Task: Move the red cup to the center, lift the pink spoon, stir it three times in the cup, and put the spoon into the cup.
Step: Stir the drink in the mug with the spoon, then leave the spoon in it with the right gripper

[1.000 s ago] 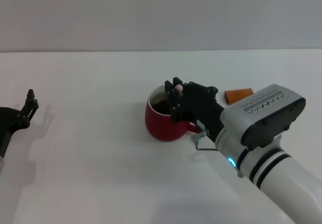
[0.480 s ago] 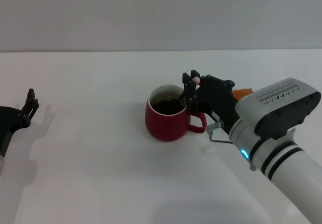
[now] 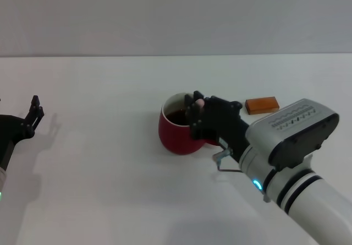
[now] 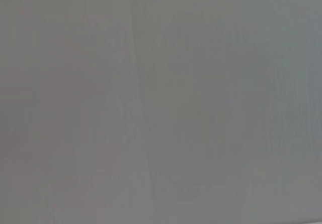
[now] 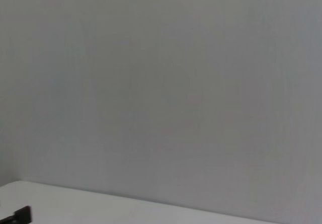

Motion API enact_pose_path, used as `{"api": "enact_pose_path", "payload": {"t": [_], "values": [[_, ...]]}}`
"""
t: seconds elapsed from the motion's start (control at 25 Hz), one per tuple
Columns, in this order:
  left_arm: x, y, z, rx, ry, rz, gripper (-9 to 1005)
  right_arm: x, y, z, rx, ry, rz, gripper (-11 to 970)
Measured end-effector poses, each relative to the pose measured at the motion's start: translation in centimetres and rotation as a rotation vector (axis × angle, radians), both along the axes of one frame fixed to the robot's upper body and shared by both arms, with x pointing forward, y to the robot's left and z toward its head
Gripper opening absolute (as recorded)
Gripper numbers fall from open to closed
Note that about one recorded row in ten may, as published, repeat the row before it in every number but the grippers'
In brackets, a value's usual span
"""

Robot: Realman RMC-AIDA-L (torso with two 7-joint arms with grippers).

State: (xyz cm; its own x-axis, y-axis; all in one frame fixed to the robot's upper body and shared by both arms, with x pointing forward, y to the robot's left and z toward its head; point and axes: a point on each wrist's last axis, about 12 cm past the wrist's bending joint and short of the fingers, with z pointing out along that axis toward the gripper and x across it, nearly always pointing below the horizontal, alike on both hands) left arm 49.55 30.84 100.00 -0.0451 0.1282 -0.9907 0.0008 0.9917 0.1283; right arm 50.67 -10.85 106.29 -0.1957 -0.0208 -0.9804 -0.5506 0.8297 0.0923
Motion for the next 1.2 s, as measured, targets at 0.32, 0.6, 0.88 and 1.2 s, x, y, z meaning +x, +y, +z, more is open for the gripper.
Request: {"api": "enact_pose_path", "payload": {"t": [0.32,0.6,0.88,1.2], "values": [[-0.2,0.0,0.0,0.0,-0.001,-0.001,840,0.5,0.9,0.3,-0.01,-0.015,0.034,135],[-0.3,0.1,-0.1,0.0,-0.001,-0.002,840,1.9,0.8,0.6,-0.031,-0.037,0.028,164],[-0.4,0.1,-0.1,-0.002,-0.001,0.0,840,2.0,0.8,1.0,-0.013,-0.077,0.022,216],[-0.3,0.1,-0.1,-0.002,-0.003,0.0,840,1.7,0.6,1.2,-0.014,-0.121,0.021,291]]}}
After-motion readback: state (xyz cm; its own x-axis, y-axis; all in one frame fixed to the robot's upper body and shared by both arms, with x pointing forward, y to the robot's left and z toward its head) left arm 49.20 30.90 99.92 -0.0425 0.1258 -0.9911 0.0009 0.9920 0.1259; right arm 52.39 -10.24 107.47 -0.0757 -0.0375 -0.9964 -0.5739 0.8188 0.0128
